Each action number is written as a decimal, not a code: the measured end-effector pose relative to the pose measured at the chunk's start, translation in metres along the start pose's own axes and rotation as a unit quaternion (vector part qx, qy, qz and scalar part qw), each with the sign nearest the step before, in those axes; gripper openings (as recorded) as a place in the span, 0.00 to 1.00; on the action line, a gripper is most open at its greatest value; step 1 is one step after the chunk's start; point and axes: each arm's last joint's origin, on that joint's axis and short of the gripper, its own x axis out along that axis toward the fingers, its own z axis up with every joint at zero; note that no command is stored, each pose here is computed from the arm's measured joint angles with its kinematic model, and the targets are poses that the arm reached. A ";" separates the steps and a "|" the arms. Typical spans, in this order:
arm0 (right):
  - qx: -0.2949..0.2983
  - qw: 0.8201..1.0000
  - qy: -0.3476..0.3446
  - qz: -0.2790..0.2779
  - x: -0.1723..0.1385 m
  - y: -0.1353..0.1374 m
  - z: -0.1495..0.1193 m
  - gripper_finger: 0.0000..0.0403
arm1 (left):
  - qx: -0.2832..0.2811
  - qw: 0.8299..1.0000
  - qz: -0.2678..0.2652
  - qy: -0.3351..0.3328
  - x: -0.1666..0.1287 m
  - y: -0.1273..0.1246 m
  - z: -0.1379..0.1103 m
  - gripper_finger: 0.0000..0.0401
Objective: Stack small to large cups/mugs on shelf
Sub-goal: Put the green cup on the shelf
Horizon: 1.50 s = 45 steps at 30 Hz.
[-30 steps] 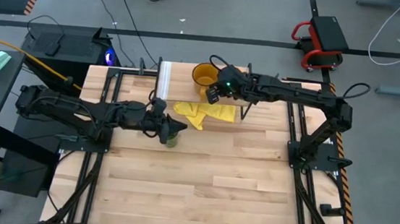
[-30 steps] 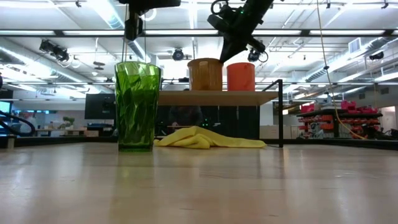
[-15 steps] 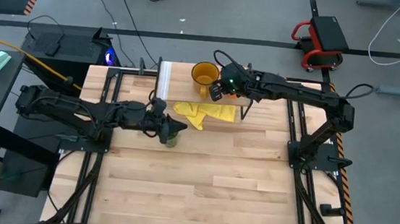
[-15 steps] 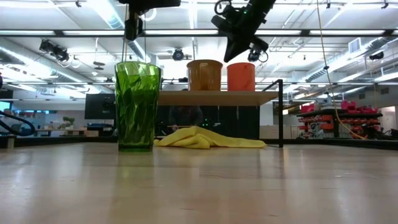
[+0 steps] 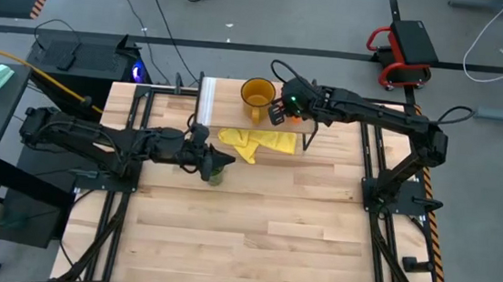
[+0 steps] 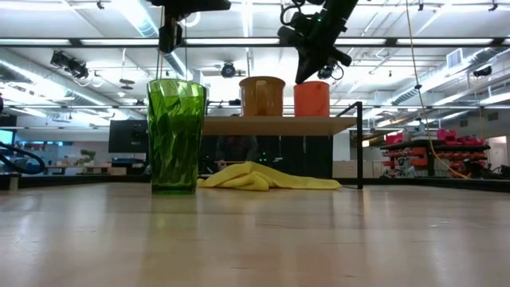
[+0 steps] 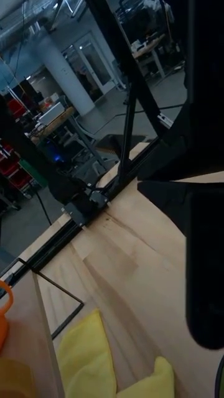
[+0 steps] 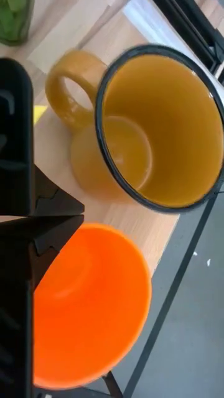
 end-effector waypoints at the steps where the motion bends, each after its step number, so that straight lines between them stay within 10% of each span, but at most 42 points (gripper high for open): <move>1: 0.001 1.000 0.000 0.000 0.000 0.000 0.000 0.00 | 0.000 1.000 0.000 0.000 0.000 0.000 0.000 0.05; 12: -0.008 1.000 -0.007 0.017 -0.009 0.008 -0.003 0.00 | 0.008 1.000 0.013 -0.009 0.000 0.001 0.000 0.03; 25: 0.000 0.993 -0.058 0.107 -0.111 -0.009 -0.009 0.03 | 0.011 0.999 0.030 -0.010 0.003 0.015 0.012 0.07; 45: -0.039 0.987 0.078 0.135 -0.171 -0.002 -0.097 0.04 | -0.050 0.989 0.074 0.116 -0.060 0.031 0.026 0.03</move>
